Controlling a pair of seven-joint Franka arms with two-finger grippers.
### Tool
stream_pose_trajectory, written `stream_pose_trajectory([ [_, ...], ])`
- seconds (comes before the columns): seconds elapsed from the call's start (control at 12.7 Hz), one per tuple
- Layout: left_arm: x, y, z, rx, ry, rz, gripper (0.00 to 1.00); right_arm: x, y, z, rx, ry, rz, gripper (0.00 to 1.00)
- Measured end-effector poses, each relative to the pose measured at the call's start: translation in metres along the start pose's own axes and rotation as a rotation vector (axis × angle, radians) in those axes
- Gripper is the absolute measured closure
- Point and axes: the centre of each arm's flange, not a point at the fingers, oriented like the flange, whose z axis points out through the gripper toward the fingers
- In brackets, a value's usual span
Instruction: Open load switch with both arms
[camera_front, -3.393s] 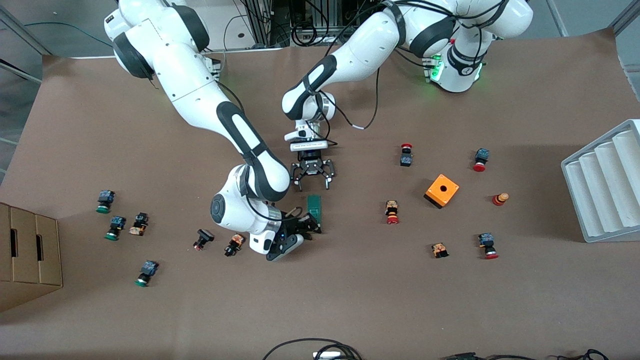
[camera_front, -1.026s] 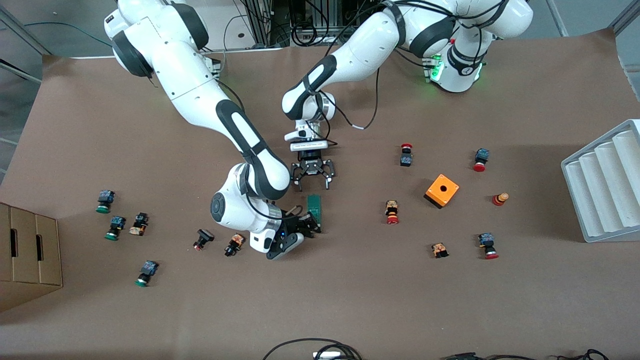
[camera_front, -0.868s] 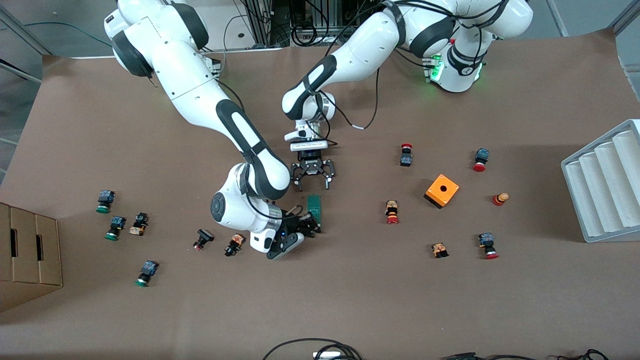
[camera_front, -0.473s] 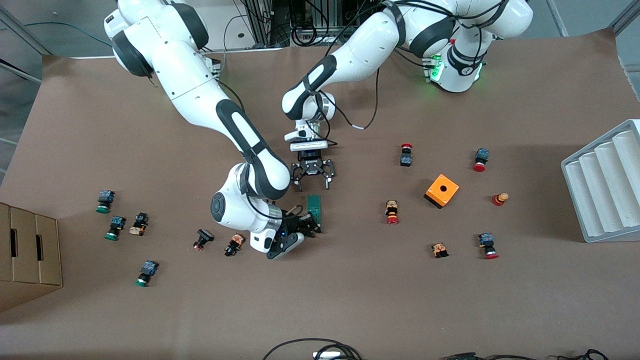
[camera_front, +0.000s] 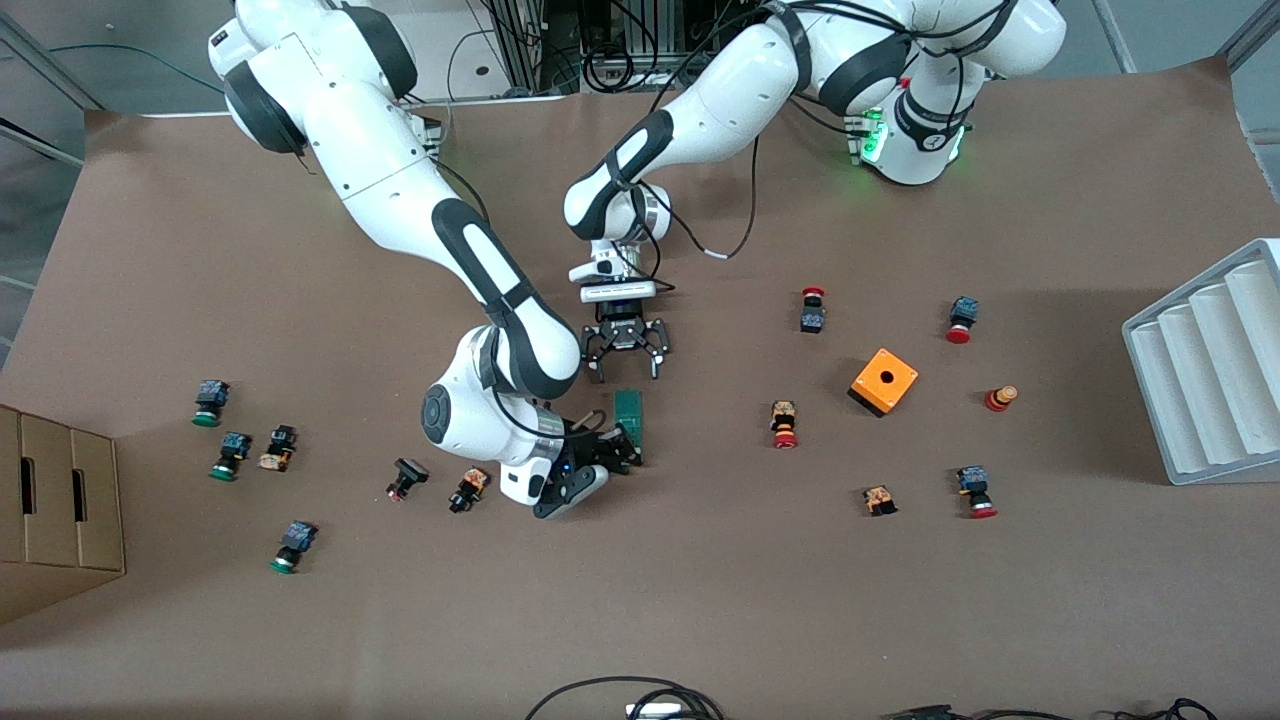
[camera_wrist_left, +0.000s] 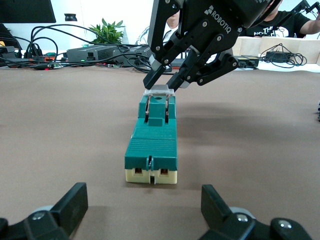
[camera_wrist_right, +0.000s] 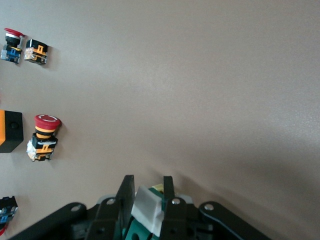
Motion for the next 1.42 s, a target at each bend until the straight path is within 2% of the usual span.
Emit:
stream_pose_trajectory([
  [1.42, -0.0001, 0.0, 0.0, 0.0, 0.0, 0.0, 0.0, -0.0051, -0.0044, -0.0077, -0.001, -0.004, 0.001, 0.71],
])
